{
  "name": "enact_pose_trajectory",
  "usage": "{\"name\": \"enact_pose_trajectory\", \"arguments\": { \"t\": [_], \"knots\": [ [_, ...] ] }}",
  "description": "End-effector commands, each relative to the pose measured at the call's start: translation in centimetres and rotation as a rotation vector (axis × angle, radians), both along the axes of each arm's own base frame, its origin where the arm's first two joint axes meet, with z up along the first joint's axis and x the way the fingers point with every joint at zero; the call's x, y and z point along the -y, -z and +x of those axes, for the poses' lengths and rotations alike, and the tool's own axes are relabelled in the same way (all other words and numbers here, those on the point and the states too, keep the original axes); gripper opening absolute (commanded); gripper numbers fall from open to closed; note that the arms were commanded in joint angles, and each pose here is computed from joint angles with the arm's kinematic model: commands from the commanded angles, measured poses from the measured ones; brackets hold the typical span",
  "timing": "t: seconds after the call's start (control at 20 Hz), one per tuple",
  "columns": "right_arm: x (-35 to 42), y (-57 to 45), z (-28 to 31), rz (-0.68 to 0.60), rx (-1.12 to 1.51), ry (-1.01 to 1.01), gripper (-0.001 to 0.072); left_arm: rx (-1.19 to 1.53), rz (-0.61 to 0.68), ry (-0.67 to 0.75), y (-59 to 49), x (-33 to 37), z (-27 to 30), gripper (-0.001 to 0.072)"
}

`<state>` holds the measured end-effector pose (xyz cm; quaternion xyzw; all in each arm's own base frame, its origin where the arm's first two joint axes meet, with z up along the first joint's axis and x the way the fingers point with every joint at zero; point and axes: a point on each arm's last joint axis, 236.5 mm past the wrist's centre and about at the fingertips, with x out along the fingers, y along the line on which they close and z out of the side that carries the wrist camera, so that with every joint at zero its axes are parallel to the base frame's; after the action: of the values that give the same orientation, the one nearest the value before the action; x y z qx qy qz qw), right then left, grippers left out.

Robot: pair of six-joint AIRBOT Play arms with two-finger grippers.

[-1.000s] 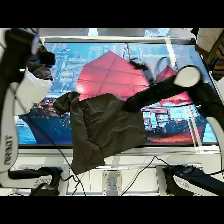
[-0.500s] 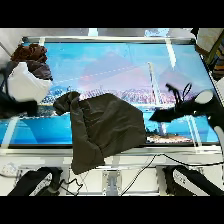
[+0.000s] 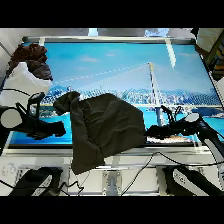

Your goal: Fold the shirts.

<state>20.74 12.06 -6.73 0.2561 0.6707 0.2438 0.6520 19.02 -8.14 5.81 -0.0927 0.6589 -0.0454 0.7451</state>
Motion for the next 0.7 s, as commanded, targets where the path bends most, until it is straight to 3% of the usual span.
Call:
{"name": "enact_pose_trajectory", "arguments": {
  "t": [0.0,0.35,0.65],
  "knots": [
    [-1.6,-1.3,1.8,0.093,0.027,0.092,0.0474,0.05,-0.082,-0.004,-0.4,2.1,1.0,0.0588],
    [-2.0,1.3,4.3,0.008,0.1,0.114,0.0473,0.139,-0.141,-0.019,-1.3,3.3,3.1,0.0588],
    [-3.7,3.1,5.0,0.091,0.054,0.139,0.0472,0.131,-0.176,-0.014,-1.5,4.1,2.9,0.0588]
  ]
}}
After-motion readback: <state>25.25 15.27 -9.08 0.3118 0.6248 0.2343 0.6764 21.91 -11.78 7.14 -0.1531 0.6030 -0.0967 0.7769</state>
